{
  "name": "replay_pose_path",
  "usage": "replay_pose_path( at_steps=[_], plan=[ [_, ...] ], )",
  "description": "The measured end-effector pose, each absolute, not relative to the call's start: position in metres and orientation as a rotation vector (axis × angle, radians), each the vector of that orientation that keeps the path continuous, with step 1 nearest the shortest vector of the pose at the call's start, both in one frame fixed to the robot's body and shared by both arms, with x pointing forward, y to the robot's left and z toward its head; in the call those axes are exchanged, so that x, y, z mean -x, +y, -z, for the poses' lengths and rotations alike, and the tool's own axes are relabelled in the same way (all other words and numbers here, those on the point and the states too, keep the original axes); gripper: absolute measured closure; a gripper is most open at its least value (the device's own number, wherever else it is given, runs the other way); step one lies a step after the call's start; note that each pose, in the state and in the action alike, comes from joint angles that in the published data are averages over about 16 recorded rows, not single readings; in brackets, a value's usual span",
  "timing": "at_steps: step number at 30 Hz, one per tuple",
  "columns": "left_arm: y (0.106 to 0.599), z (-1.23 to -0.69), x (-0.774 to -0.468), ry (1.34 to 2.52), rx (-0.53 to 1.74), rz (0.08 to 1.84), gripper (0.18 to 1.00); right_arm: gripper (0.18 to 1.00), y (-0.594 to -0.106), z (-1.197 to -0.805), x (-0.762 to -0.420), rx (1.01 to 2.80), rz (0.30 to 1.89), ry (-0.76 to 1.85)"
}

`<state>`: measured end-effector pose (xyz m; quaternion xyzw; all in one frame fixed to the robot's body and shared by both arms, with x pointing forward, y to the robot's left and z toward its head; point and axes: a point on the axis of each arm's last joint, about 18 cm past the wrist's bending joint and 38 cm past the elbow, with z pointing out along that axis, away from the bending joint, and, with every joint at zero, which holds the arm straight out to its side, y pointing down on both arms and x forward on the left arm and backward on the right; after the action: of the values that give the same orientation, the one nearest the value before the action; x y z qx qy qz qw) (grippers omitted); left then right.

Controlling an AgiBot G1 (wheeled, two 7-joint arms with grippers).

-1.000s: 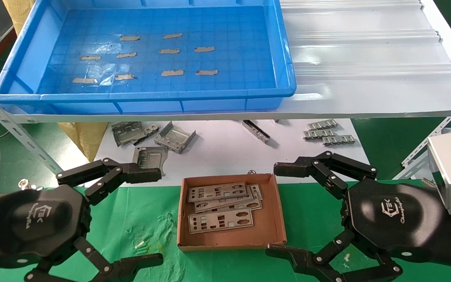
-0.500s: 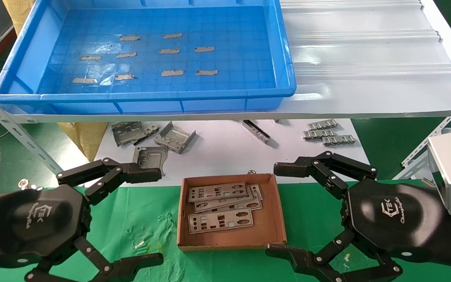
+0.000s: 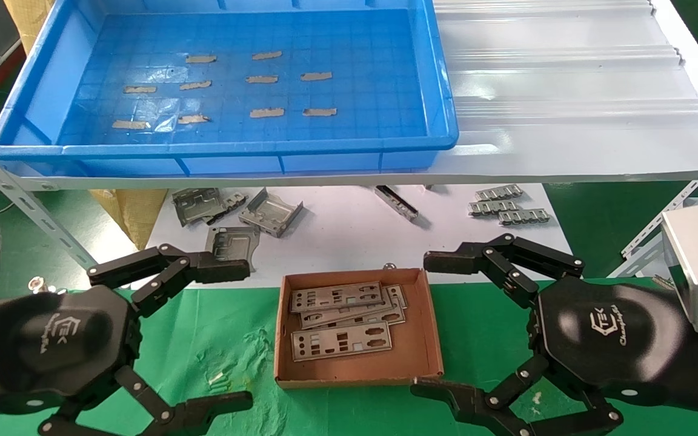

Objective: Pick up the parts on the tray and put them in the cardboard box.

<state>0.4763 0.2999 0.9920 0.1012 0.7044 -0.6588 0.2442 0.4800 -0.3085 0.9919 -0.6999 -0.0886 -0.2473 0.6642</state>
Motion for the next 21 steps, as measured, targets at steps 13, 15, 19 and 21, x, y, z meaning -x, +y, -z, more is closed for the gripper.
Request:
replay_pose_path(
  at_steps=[13,15,19,21],
  plan=[
    [0.2999,-0.9920,-0.4763,1.923,-0.276,1.799,0.184,0.178,-0.3085,-0.9919,-0.4800,1.581,0.559,-0.200],
    [0.2999,-0.9920,-0.4763,1.923,-0.276,1.799,0.184,0.178,-0.3085,-0.9919,-0.4800,1.581,0.559,-0.200],
    [0.2999,-0.9920,-0.4763,1.923,-0.276,1.799,0.184,0.178,-0.3085,-0.9919,-0.4800,1.581,0.559,-0.200],
    [0.2999,-0.9920,-0.4763,1.923,-0.276,1.799,0.184,0.178,-0.3085,-0.9919,-0.4800,1.581,0.559,-0.200]
  ],
)
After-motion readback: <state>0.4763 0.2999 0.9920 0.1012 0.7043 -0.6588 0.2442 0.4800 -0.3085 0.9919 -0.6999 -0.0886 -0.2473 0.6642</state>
